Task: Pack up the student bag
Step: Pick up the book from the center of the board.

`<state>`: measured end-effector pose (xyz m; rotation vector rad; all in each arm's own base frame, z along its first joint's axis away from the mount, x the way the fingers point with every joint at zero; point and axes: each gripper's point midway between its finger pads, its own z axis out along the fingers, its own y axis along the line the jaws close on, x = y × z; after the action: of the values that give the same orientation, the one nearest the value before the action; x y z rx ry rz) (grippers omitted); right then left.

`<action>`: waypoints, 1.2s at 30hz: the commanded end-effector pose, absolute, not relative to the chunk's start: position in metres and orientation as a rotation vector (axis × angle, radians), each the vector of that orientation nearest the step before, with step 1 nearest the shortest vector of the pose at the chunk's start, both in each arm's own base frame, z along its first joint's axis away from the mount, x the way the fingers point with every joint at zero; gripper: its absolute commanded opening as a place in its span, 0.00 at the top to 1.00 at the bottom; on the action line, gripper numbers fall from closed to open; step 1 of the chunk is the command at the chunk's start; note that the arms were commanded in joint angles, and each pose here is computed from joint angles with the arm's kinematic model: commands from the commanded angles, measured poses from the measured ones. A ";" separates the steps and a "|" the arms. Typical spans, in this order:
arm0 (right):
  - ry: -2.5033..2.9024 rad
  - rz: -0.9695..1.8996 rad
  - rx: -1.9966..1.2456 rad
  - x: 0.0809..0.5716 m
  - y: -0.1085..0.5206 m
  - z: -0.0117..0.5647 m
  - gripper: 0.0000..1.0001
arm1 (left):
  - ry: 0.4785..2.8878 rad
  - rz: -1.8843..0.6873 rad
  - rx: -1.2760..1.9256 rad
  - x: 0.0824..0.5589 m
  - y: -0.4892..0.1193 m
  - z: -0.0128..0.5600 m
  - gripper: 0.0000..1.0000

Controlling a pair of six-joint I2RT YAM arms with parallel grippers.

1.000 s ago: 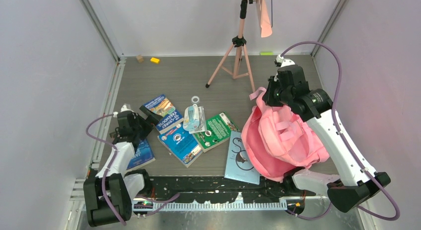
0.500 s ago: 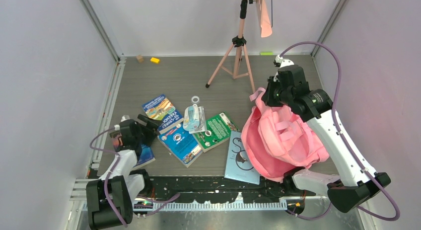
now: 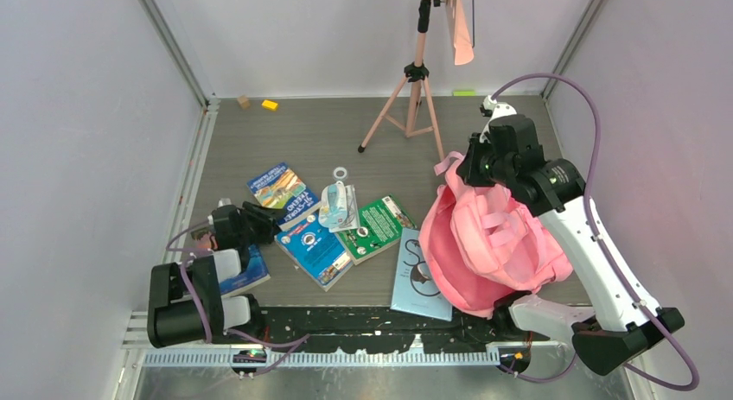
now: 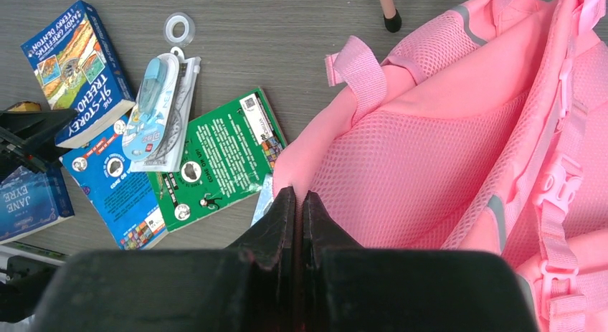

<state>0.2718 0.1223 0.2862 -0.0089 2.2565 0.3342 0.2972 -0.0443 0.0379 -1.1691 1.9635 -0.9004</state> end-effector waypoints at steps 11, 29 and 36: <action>2.051 0.463 -0.015 0.278 0.134 0.341 1.00 | 1.912 -0.827 -1.045 0.300 -0.035 0.063 1.00; 1.965 0.400 0.136 0.291 0.117 0.358 1.00 | 1.981 -0.795 -0.301 0.310 -0.075 0.206 1.00; 1.944 0.373 0.209 0.296 0.110 0.361 1.00 | 2.010 -0.916 -0.068 0.283 -0.156 0.260 1.00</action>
<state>0.2799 0.1111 0.3007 0.1149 2.1779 0.2988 0.2993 -0.1104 0.2039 -0.2476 2.0851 -0.8064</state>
